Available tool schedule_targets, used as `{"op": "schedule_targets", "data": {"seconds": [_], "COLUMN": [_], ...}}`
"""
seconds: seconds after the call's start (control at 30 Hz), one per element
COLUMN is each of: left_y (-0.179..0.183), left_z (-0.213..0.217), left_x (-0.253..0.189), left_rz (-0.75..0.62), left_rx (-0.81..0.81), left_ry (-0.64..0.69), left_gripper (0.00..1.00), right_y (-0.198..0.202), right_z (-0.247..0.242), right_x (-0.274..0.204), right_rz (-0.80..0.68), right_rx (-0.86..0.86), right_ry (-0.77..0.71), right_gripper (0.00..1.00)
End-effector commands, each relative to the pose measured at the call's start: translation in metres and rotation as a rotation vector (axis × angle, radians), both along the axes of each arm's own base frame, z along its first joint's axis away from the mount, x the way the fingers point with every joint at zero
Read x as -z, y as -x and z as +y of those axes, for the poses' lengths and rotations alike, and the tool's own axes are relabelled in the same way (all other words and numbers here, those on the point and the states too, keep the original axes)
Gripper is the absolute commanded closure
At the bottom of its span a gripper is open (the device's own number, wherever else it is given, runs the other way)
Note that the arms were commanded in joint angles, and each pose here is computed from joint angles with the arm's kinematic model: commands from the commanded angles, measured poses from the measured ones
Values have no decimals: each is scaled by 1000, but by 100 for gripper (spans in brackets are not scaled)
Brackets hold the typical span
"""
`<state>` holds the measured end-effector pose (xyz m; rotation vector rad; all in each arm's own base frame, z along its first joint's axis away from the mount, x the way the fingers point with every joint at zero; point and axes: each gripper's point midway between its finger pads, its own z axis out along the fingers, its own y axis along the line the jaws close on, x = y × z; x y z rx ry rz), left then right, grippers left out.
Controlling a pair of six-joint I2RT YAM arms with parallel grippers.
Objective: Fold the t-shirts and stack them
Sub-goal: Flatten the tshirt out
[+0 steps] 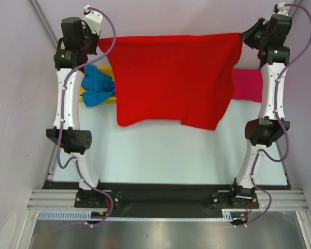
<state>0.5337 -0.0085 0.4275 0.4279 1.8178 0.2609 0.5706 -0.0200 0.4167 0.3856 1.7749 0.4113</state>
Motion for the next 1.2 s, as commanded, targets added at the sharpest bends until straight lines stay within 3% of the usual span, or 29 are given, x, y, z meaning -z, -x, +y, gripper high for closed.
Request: {"op": "schedule_targets", "data": {"seconds": [0.0, 0.07, 0.2, 0.33, 0.5, 0.63, 0.67, 0.7, 0.77, 0.93, 1.03, 1.1, 1.17], "left_y": [30, 40, 60, 61, 45, 60, 76, 88, 122, 214, 271, 286, 304], "left_z": [21, 22, 26, 20, -18, -37, -41, -44, -43, -36, -26, -20, -14], "left_x": [-91, -125, -172, -173, -87, 14, 59, 85, 143, 255, 328, 350, 371], "left_rz": [-292, -399, -520, -540, -327, -107, -12, 50, 182, 478, 699, 764, 831], "left_rx": [-140, -145, -151, -109, 111, 240, 272, 306, 352, 488, 541, 531, 527], "left_ry": [35, 48, 18, 4, 3, -49, -60, -68, -108, -208, -242, -251, -263], "left_gripper": [100, 100, 100, 100, 100, 100, 100, 100, 100, 100, 100, 100, 100], "right_y": [28, 42, 80, 82, 86, 126, 158, 167, 214, 316, 353, 348, 353], "right_z": [-27, -47, -65, -68, -69, -61, -53, -52, -44, -14, 1, 11, 18], "right_x": [-135, -175, -226, -209, -127, -33, -30, 36, 105, 236, 289, 284, 296], "right_rz": [-379, -532, -682, -618, -389, -203, -210, -77, 71, 416, 557, 530, 602], "right_rx": [60, 86, 119, 91, 113, 158, 168, 186, 234, 311, 357, 357, 374], "right_ry": [-134, -205, -163, -100, -34, -7, 8, -23, -63, -184, -254, -312, -346], "right_gripper": [100, 100, 100, 100, 100, 100, 100, 100, 100, 100, 100, 100, 100]}}
